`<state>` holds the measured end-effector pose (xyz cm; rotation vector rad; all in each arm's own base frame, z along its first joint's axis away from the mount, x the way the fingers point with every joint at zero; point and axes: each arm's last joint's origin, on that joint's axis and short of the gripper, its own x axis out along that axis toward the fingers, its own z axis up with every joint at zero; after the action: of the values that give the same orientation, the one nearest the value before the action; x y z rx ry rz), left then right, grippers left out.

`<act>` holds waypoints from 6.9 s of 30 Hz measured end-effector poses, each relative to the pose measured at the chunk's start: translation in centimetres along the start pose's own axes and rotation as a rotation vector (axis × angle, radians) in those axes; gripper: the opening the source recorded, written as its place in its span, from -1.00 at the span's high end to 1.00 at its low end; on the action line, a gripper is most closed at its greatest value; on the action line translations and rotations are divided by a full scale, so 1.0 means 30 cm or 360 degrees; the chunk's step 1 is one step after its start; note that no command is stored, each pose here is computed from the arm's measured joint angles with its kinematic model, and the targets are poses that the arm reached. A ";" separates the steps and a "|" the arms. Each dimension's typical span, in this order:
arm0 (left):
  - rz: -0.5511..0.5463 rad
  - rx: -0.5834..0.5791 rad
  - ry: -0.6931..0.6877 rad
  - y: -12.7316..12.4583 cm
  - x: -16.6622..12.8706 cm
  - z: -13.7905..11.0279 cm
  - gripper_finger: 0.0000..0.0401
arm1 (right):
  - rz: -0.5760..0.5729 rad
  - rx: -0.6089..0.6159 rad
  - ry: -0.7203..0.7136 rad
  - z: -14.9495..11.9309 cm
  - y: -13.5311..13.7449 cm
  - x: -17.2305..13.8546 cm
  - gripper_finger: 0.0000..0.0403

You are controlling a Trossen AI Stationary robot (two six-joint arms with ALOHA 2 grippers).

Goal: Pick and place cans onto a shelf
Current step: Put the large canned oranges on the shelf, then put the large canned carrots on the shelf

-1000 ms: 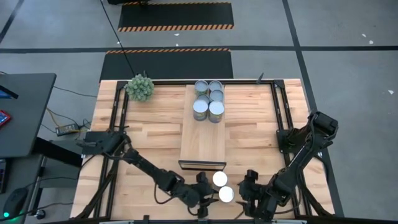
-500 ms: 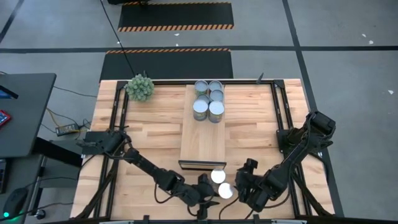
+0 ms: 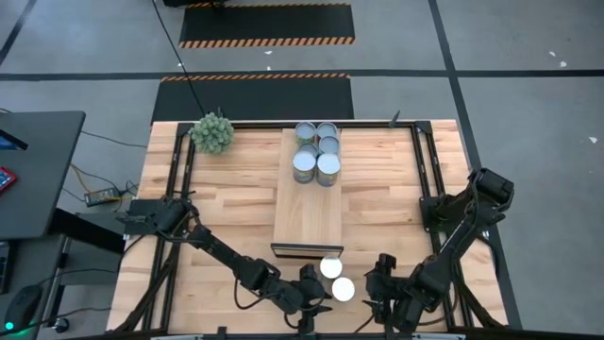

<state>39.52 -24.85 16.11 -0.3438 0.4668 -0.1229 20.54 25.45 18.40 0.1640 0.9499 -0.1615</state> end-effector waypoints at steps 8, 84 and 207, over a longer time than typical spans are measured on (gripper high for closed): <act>0.0032 -0.0010 -0.0007 0.011 0.003 0.004 0.25 | 0.0030 0.0011 0.0080 -0.022 -0.051 0.084 -0.96; 0.0165 0.0072 0.0210 0.082 -0.562 0.433 0.25 | -0.0113 0.0063 -0.0435 0.532 -0.590 -0.330 -0.59; -0.0352 0.0431 0.0170 0.086 -0.714 0.187 0.29 | -0.0118 -0.0040 -0.0100 0.427 -0.014 -0.329 -0.73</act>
<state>23.20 -16.63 28.89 -0.1224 0.5098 -0.4173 24.97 22.99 33.76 0.0998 0.8953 -0.2214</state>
